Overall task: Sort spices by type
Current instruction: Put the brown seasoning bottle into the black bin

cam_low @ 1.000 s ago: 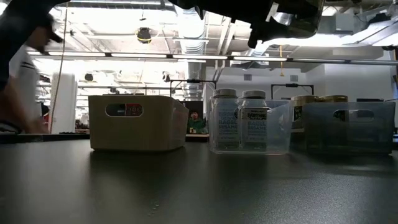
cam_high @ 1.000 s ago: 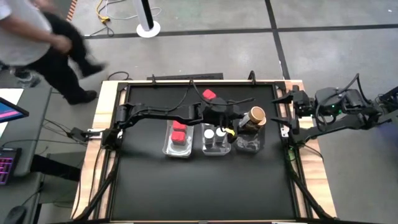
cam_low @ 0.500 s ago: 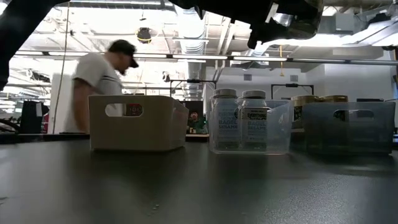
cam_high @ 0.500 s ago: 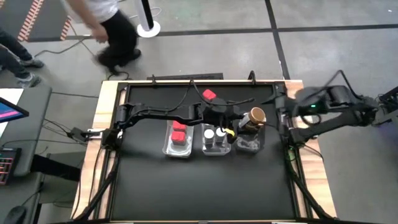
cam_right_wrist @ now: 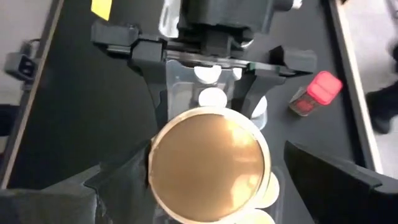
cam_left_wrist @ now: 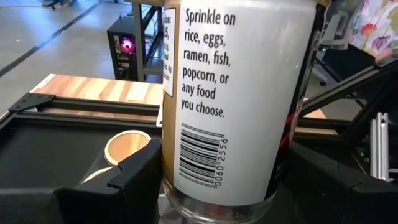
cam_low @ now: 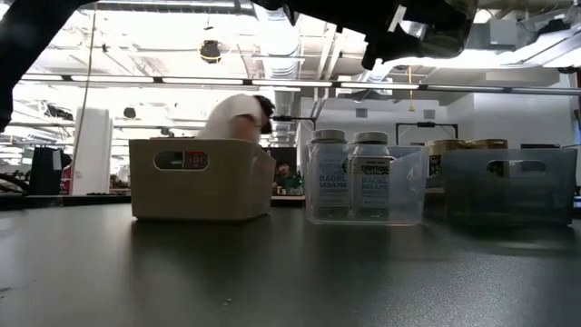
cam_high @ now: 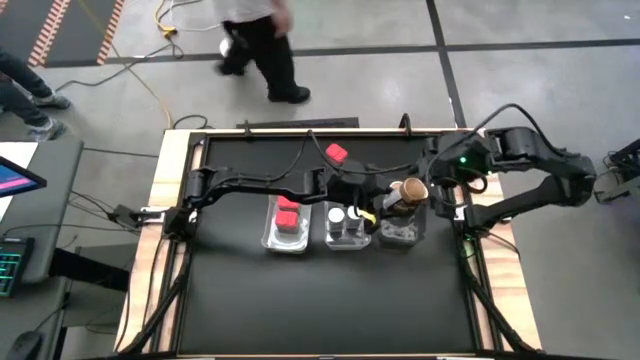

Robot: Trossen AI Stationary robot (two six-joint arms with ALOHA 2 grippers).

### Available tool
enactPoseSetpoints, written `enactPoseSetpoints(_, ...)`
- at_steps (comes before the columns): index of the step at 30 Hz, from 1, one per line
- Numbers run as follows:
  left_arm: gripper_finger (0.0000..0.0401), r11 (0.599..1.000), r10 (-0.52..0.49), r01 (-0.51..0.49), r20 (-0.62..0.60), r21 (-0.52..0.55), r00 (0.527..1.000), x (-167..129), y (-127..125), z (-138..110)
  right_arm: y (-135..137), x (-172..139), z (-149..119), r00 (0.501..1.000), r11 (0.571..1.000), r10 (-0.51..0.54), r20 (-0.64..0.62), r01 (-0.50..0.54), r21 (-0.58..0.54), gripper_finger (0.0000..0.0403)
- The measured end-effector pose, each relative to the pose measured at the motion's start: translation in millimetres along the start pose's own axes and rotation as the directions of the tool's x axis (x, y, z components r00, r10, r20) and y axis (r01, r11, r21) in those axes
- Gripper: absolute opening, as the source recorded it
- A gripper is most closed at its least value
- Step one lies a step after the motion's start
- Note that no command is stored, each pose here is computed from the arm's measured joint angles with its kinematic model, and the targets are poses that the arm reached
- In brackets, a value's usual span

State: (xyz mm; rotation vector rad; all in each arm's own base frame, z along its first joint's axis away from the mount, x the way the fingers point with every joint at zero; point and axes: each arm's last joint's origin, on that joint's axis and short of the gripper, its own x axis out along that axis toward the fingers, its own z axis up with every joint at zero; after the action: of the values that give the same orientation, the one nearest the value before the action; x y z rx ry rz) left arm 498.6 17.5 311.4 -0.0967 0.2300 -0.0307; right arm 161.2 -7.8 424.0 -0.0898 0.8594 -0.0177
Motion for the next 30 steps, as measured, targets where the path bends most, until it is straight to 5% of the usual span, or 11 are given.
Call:
enactPoseSetpoints(16,0.0279,0.999,-0.010,0.011,-0.013,0.041,1.000,-0.4,-2.9,-0.7,-0.8,19.1,2.2,0.991,0.998,0.062,-0.120,-0.061,0.016,0.0382)
enactPoseSetpoints(24,0.0279,1.000,-0.007,0.008,-0.015,0.029,1.000,-0.4,-2.7,-1.0,-0.3,18.8,1.3,0.989,0.997,0.078,-0.126,-0.078,0.003,0.0303)
enactPoseSetpoints(30,0.0280,1.000,-0.006,0.006,-0.022,-0.014,1.000,-0.3,-3.5,-1.7,0.1,18.7,0.4,0.987,0.996,0.088,-0.135,-0.088,0.006,0.0302)
